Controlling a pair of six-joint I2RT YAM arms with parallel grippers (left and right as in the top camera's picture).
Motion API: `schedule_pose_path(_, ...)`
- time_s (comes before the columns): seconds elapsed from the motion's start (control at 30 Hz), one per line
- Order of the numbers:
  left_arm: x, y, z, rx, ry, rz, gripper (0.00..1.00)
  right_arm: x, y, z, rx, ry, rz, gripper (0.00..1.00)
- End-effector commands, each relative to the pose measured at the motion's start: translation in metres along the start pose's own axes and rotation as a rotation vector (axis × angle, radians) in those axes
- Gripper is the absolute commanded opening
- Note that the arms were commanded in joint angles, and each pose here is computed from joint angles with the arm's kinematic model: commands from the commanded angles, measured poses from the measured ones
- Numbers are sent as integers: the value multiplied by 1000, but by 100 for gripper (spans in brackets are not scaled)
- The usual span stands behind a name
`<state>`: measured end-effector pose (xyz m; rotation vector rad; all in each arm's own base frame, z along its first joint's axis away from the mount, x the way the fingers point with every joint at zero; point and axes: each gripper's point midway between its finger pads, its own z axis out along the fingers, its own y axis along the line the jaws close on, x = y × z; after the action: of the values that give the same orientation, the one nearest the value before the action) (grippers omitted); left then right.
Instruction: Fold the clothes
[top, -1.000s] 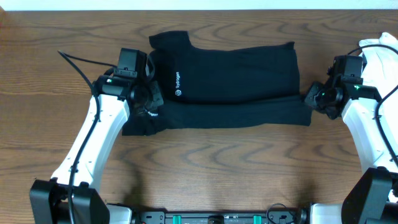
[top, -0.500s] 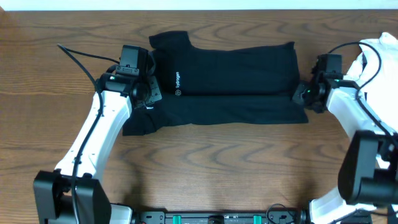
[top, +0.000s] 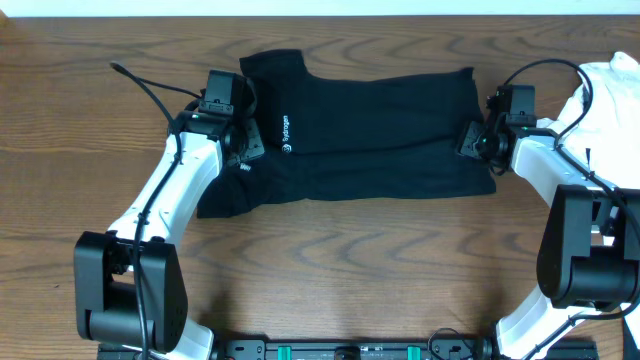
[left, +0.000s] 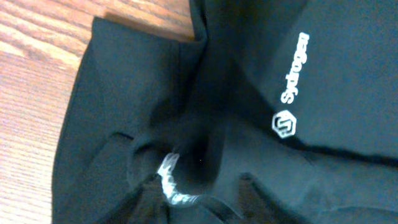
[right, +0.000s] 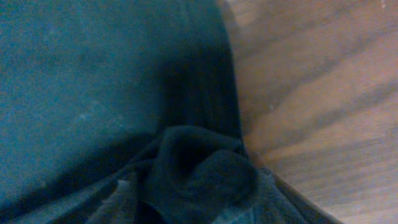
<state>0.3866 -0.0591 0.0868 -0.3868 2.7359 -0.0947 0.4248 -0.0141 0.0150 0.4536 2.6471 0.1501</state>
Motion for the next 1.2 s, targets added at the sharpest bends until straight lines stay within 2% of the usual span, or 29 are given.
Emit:
schedule_pose_path(0.0,-13,2,-6,-24,-49,23,69,-15,12,-10,-23,-42,-70,78)
schedule_pose_path(0.07,-16,1,-13,-19,-60,28,77,-21,15,-21,-27,-55,-117,86)
schedule_pose_path(0.17,-20,0,-31,-9,-81,25,80,-31,20,-47,-30,-76,-156,95)
schedule_pose_path(0.3,-9,6,-54,-14,-67,-11,81,-35,25,-94,-36,-100,-185,97)
schedule_pose_path(0.43,25,23,-62,-76,59,-107,81,-15,25,-124,-52,-50,-182,95)
schedule_pose_path(0.5,45,29,-61,-107,136,-134,81,0,26,-129,-74,3,-176,84)
schedule_pose_path(0.53,55,31,-59,-112,177,-132,80,7,27,-130,-86,34,-174,75)
schedule_pose_path(0.57,62,32,-57,-114,205,-132,78,13,27,-129,-91,58,-172,62)
schedule_pose_path(0.63,75,34,-50,-113,249,-121,67,23,24,-121,-84,95,-169,33)
schedule_pose_path(0.73,88,36,-40,-111,280,-111,48,31,21,-107,-77,129,-166,13)
schedule_pose_path(0.77,92,37,-36,-108,286,-104,45,34,20,-102,-74,141,-166,7)
schedule_pose_path(0.83,96,36,-27,-90,285,-94,41,37,18,-91,-68,164,-168,1)
schedule_pose_path(0.97,98,29,-8,-30,253,-97,34,40,16,-67,-65,191,-182,1)
schedule_pose_path(1.17,94,15,2,56,222,-87,35,45,14,-39,-60,226,-203,1)
